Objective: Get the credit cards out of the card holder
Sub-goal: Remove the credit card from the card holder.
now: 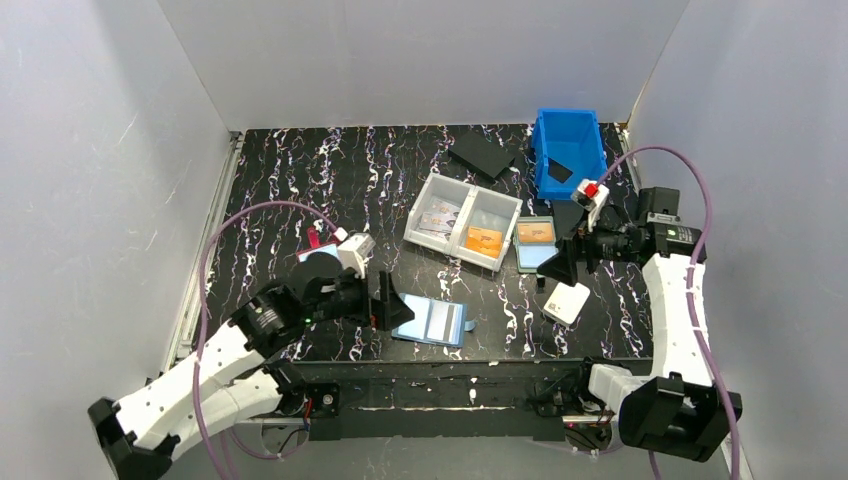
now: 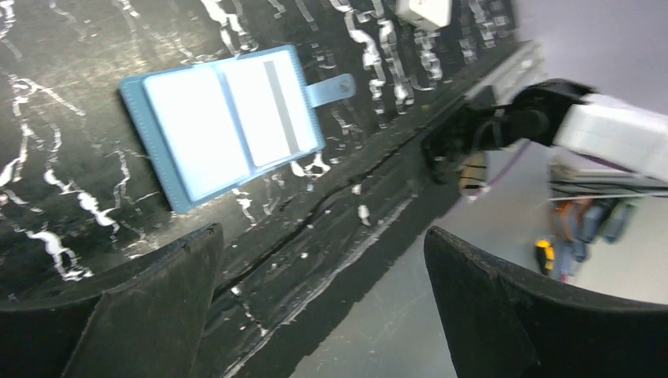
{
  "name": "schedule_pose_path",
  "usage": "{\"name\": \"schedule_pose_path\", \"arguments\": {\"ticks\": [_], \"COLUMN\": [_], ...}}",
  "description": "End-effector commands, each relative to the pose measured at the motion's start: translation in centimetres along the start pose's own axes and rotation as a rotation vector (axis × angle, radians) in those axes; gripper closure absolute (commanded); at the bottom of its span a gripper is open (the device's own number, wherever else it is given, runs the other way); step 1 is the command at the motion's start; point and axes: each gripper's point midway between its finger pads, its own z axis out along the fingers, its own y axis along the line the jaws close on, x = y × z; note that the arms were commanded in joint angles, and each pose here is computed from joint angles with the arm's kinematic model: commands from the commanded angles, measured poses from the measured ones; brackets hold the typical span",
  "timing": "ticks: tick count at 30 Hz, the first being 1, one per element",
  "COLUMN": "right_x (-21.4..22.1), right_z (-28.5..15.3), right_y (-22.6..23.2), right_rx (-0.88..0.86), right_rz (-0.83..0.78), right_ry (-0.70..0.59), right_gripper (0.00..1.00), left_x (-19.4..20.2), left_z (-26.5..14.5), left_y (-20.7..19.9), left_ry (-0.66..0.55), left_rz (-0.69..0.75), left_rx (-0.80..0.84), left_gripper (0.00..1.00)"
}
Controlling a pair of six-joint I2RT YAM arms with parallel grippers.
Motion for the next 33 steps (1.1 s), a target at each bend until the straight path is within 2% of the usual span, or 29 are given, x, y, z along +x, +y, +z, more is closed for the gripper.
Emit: {"name": "schedule_pose_path", "arguments": {"ticks": [1, 4, 8, 12, 18, 21, 28, 33], "right_x": [-1.2, -0.3, 0.8, 1.6, 2.6, 3.0, 3.4, 3.5], "right_z": [2.2, 4.8, 5.6, 6.3, 6.4, 6.4, 6.7, 6.7], "right_y": [0.2, 1.0, 0.6, 0.5, 0.3, 0.4, 0.3, 0.3], "right_rx": [-0.042, -0.072, -0.071, -0.102, -0.081, -0.079, -0.079, -0.080], "right_rz": [-0.044, -0.058, -0.059, -0.043, -0.051, -0.049, -0.038, -0.039], "right_ry": [0.023, 0.069, 0.089, 0.099, 0.109, 0.102, 0.101, 0.097], "right_gripper": [0.00, 0.00, 0.00, 0.00, 0.00, 0.00, 0.00, 0.00], "left_x": [0.4, 0.5, -0.2, 0.6, 2.2, 2.5, 4.4, 5.5], "left_z": [2.1, 4.1, 6.3, 9.1, 12.1, 12.9, 14.4, 14.7], "left_y": [3.7, 3.5, 3.7, 2.9, 2.5, 2.6, 3.0, 3.7], "left_ry": [0.030, 0.060, 0.056, 0.099, 0.163, 0.176, 0.232, 0.252], "left_rz": [0.097, 0.186, 0.189, 0.168, 0.178, 0.193, 0.166, 0.165], "left_rx": [-0.308, -0.418, -0.552, -0.588, -0.633, -0.652, -0.690, -0.722], "left_gripper": [0.03, 0.03, 0.05, 0.12, 0.14, 0.15, 0.24, 0.24]}}
